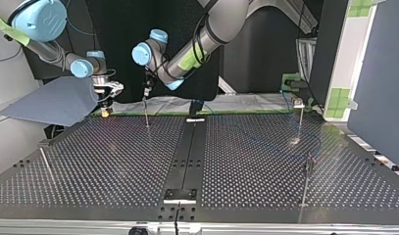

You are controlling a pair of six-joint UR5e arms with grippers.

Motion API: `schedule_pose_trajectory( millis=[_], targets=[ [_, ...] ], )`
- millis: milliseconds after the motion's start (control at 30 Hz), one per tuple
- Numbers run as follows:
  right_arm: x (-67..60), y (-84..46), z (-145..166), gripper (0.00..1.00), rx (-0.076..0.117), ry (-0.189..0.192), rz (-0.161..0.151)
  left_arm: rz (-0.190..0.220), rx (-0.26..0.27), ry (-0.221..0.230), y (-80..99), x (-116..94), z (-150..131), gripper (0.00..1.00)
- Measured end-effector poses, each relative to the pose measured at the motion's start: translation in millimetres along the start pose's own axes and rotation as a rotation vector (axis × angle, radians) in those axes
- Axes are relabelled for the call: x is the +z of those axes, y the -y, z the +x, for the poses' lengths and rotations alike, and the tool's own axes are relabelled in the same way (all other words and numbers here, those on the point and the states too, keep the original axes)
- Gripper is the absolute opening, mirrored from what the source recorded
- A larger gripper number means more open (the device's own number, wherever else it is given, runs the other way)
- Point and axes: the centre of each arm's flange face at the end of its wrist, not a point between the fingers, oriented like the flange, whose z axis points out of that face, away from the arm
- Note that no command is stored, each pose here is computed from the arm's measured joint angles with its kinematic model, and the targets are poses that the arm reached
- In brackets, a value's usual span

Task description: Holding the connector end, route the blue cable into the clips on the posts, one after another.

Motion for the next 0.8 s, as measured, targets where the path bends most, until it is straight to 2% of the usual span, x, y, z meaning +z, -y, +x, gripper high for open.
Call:
schedule_pose_trajectory(
  millis=[567,800],
  targets=[
    [-0.6,-1.0,-0.9,0.00,0.009,0.003,-0.002,-0.057,0.007,-0.019,-9.4,-1.0,3.5,1.00],
    [-0.7,-1.1,-0.8,0.00,0.009,0.004,-0.002,-0.063,0.005,-0.019,-10.5,-0.7,3.4,1.00]
  ],
)
